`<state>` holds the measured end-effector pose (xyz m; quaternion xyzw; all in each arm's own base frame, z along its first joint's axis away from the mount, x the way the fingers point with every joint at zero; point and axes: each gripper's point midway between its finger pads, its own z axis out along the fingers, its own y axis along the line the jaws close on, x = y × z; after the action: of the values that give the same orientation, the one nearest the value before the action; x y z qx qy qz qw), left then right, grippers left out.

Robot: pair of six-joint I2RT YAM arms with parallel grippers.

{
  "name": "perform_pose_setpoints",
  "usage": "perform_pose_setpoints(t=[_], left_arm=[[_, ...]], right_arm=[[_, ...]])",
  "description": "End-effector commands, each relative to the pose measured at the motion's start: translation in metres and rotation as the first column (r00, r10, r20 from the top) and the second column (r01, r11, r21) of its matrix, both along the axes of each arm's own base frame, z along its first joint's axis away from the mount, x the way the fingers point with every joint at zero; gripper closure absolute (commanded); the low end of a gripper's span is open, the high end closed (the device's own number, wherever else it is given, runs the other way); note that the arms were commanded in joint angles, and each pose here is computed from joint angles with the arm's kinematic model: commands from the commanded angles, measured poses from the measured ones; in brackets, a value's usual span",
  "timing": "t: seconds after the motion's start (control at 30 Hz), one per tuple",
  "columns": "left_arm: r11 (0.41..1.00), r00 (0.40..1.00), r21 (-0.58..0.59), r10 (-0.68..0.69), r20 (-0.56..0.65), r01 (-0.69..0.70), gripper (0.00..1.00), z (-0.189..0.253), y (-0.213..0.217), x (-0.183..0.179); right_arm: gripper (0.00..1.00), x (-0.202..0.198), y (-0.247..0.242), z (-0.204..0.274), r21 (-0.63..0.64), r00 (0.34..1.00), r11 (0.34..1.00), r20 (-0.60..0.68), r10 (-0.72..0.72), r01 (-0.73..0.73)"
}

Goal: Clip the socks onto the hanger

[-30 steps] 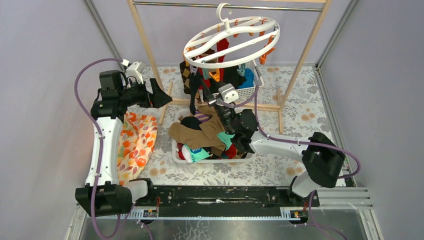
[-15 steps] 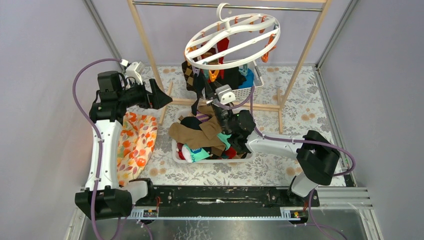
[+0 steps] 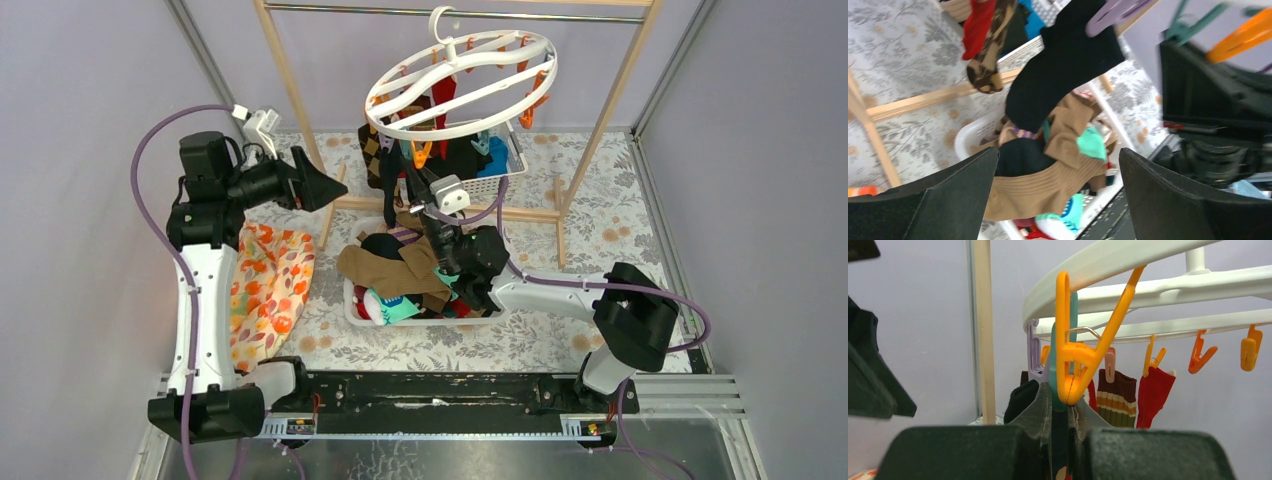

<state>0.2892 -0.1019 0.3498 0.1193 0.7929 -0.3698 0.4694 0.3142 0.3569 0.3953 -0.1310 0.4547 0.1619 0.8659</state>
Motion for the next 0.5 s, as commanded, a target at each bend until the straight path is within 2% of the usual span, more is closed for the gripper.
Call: perform_pose_setpoints(t=[0.0, 0.1, 0.23, 0.47], left_arm=[[0.990, 0.994, -0.114, -0.075, 0.078, 0.084, 0.03, 0.058, -0.018, -0.021], [0.977, 0.985, -0.156, -0.127, 0.118, 0.145, 0.03, 0.079, -0.038, -0.027], [0.975, 0.976, -0.134, -0.158, 0.152, 0.179, 0.04, 0.092, -0.072, -0.022], [0.964, 0.972, -0.156, -0.196, 0.127, 0.214, 0.17, 0.101, -0.104, 0.003]], right_arm=[[1.00, -0.018, 0.003, 0.027, 0.129, 0.999, 0.990, 0.022, 0.047, -0.050], [1.00, -0.021, 0.007, 0.023, 0.152, 0.997, 0.986, 0.005, 0.072, -0.072], [1.00, -0.024, 0.007, 0.023, 0.182, 0.995, 0.979, -0.005, 0.095, -0.092], [1.00, -0.027, 0.004, 0.026, 0.206, 0.995, 0.973, 0.000, 0.102, -0.100]])
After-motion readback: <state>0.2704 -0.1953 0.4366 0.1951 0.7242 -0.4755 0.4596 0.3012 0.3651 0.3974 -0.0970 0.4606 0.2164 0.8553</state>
